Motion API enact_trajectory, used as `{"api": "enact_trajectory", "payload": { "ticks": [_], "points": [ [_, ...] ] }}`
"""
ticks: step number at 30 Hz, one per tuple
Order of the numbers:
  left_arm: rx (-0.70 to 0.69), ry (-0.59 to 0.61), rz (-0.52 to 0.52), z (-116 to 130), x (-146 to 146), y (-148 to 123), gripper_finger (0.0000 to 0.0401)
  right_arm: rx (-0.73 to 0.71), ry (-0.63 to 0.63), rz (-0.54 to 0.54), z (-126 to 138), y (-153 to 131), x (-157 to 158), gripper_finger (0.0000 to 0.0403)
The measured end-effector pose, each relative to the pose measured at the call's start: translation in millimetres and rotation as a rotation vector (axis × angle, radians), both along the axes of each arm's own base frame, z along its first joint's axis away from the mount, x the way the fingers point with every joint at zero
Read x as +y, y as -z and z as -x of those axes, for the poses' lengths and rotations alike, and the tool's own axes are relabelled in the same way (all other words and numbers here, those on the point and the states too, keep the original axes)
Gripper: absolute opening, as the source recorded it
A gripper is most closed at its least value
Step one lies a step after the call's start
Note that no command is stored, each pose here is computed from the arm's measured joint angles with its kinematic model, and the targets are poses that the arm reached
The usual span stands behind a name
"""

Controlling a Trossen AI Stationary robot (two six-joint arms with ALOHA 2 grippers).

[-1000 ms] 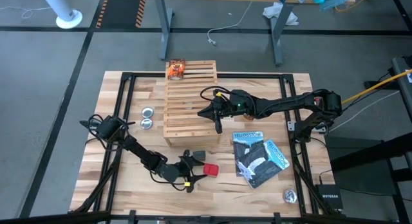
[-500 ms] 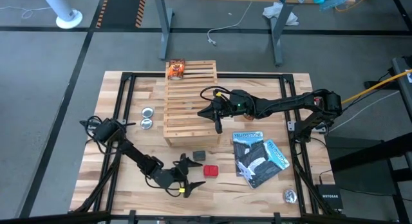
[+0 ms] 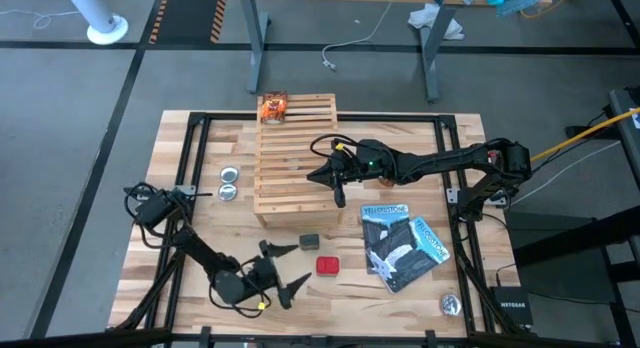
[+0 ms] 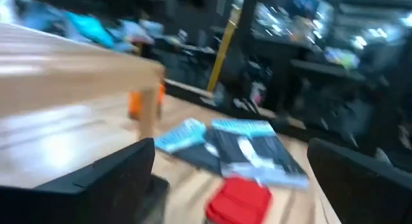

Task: Shelf spices
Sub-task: Remove the orange seasoning pack from the shelf

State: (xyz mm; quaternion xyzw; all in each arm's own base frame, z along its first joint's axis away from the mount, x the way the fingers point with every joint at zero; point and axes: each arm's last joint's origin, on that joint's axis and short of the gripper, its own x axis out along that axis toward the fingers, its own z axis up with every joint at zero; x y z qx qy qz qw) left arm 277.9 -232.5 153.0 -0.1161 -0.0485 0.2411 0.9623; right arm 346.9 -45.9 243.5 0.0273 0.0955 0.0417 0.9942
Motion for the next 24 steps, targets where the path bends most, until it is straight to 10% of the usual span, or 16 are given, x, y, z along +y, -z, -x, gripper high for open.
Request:
{"api": "enact_trajectory", "payload": {
  "ticks": [15,24],
  "points": [
    [-0.112,-0.191,0.107,8,19,-51,0.0399,0.011,-0.001,-0.002,0,1,0,0.0033],
    [0.11,-0.222,-0.271,29,37,-117,0.0399,0.009,0.0,-0.001,0,1,0,0.0033]
  ]
}}
